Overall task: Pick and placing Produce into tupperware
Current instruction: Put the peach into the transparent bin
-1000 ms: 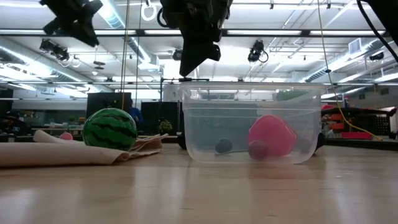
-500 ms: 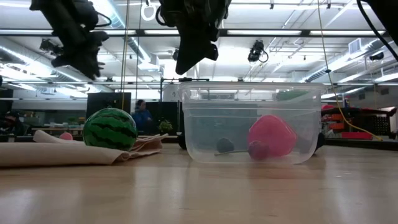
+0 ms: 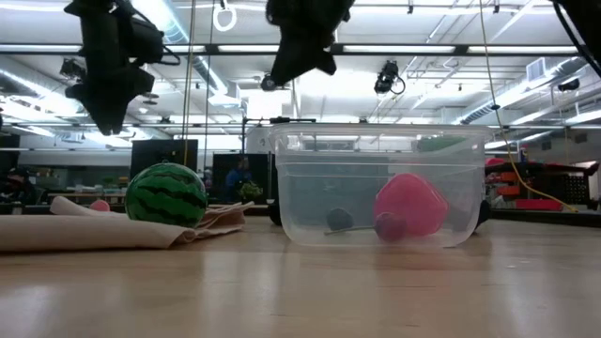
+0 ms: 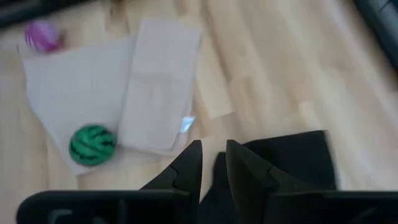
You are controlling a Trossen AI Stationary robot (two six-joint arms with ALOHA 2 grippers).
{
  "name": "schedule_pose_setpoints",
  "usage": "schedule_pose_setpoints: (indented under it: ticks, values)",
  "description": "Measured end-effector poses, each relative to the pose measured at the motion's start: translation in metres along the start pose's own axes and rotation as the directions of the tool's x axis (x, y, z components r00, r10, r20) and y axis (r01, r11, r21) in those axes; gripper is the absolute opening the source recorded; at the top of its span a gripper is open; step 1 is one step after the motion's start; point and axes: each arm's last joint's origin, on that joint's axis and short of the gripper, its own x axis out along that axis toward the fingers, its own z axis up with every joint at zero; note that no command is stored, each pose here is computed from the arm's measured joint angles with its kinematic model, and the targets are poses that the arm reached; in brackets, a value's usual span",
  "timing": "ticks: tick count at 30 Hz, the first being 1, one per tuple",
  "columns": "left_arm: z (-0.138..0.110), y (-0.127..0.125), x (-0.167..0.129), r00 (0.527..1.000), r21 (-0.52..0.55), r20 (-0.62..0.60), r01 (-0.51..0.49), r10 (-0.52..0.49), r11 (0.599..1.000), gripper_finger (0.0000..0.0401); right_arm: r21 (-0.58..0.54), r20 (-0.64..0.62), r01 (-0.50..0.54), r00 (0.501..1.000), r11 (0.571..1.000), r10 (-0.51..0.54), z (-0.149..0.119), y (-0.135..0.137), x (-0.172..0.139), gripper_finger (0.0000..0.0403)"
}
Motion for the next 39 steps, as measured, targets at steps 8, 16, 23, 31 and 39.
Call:
schedule_pose_setpoints:
  ticks: [8,16,23,31,39]
  values:
    - [-0.006,-0.008,0.019,0.992,0.073,-0.052,-0.108,0.112,0.991,0.0162,0.048,0.166,0.0,0.986,0.999,-0.008,0.013,-0.023,-0.051,0.0084]
    - [-0.001,-0.012,0.046,1.0,0.033,-0.006,-0.019,0.02,0.999,0.0159,-0.071,0.209,0.021,0.978,0.997,-0.005,0.014,-0.026,-0.072,0.0085]
    - [0.006,-0.013,0.08,0.978,0.009,-0.186,-0.095,0.095,0.995,0.0153,-0.176,0.194,-0.016,0.98,0.984,0.051,0.013,-0.023,-0.07,0.0085]
    - [0.02,-0.016,0.094,0.978,-0.121,-0.172,-0.137,0.115,0.983,0.0171,-0.211,0.175,-0.061,0.98,0.976,0.099,0.011,-0.014,-0.068,0.0087]
    - [0.023,-0.016,0.104,0.969,-0.087,-0.211,-0.151,0.13,0.985,0.0226,-0.218,0.183,-0.072,0.977,0.973,0.113,0.011,-0.01,-0.068,0.0087]
